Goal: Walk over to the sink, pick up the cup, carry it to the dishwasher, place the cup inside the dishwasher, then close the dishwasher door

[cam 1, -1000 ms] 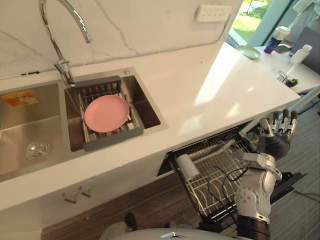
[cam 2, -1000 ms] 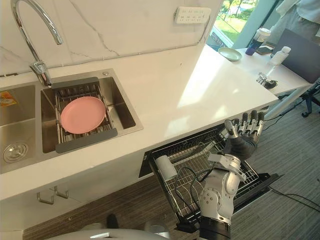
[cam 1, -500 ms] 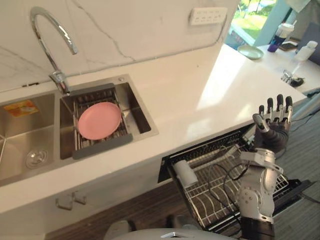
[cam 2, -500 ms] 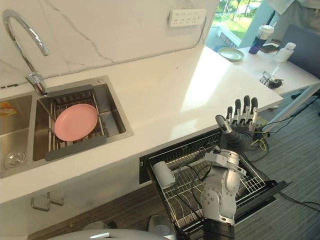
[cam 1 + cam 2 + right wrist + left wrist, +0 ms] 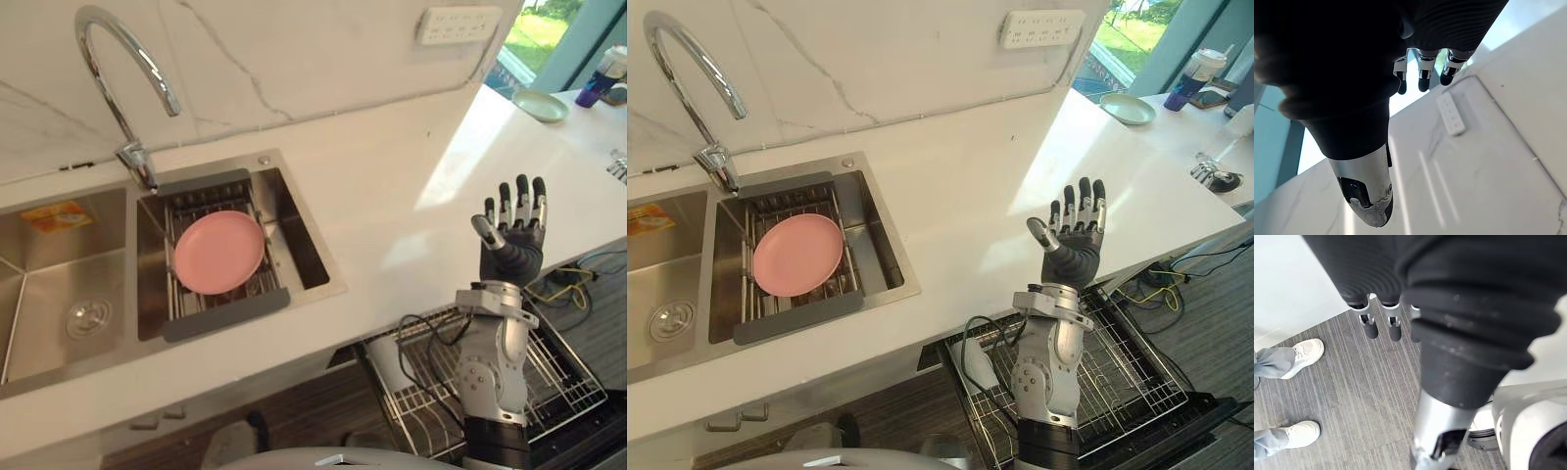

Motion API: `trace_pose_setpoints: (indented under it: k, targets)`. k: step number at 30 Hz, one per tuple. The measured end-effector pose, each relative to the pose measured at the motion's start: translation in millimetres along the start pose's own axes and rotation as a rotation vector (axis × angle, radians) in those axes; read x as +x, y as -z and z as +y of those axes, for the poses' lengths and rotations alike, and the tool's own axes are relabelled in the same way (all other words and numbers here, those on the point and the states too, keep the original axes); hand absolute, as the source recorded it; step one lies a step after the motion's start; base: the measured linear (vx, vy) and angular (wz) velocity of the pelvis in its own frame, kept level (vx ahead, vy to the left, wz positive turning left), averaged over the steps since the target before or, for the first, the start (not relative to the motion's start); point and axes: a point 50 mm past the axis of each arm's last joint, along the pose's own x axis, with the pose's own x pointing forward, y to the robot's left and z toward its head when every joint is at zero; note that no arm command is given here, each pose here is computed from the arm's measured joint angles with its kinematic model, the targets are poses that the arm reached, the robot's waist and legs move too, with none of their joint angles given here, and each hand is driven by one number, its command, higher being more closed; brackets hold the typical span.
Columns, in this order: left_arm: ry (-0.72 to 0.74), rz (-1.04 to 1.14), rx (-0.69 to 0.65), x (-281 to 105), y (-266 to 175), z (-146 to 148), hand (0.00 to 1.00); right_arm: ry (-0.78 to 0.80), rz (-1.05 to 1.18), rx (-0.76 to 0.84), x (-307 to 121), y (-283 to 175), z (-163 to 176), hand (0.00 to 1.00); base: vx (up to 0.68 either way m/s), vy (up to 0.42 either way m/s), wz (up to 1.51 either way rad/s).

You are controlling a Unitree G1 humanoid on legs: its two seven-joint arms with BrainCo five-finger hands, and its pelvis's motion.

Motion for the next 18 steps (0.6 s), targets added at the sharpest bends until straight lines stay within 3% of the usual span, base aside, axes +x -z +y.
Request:
trace_pose_setpoints:
  k: [6, 14, 18]
  targets:
    - [0.023, 0.027, -0.027, 0, 9, -2, 0.0, 0.055, -0.005, -0.029, -7, -5, -15, 0.0, -0.02, -0.005, -0.24]
    - [0.048, 0.058, -0.093, 0, 24, -3, 0.0, 0.04, 0.007, 0.01, -7, 0, -8, 0.0, 0.06, 0.034, -0.13]
    - [-0.021, 0.079, -0.129, -1, 32, 19, 0.0, 0.024, 0.005, 0.033, -9, 2, -3, 0.0, 0.09, -0.056, 0.43]
